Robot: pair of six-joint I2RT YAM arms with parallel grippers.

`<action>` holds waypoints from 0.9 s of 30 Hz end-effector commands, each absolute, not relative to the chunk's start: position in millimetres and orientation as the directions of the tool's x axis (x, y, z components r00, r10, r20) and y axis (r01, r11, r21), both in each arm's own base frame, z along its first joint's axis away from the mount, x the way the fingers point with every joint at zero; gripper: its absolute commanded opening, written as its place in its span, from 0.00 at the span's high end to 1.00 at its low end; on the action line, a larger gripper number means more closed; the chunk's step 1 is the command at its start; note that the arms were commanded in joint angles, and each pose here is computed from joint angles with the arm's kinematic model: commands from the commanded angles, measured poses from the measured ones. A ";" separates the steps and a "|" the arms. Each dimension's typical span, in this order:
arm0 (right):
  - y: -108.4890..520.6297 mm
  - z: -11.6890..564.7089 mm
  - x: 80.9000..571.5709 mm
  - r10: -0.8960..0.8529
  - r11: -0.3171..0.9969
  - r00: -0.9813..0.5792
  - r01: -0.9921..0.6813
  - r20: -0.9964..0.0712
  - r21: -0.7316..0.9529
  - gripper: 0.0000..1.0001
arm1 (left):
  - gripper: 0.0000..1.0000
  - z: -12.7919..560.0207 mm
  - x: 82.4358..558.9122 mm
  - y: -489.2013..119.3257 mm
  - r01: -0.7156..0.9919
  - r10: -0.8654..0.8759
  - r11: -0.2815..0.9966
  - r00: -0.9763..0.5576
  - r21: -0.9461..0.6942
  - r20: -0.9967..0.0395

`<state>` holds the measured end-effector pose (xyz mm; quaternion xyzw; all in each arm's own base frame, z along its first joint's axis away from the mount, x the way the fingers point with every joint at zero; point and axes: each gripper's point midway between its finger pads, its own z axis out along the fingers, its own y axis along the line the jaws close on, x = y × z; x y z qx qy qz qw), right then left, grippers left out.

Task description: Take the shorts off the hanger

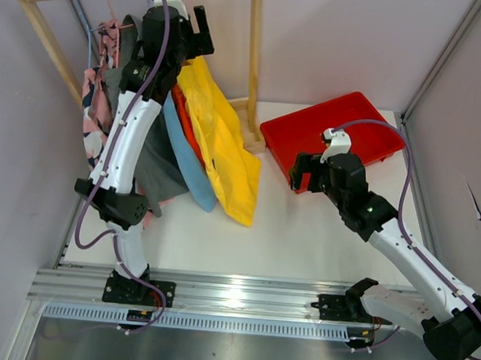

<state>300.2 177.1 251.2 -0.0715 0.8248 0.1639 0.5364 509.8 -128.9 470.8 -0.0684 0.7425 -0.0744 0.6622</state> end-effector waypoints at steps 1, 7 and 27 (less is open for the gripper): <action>179.5 258.0 304.2 0.091 0.930 -0.391 -0.294 -0.916 0.219 0.01 | 0.12 485.3 517.0 -126.8 0.007 -0.225 0.974 -0.063 -0.226 -0.972; 176.9 246.8 305.3 0.075 0.939 -0.414 -0.278 -0.907 0.204 0.01 | 0.30 483.5 529.2 -123.0 -0.004 -0.229 0.973 -0.047 -0.229 -0.972; 181.7 228.7 297.3 0.116 0.924 -0.456 -0.277 -0.882 0.264 0.00 | 1.00 560.8 495.6 -141.2 0.236 -0.283 0.937 0.091 -0.256 -0.955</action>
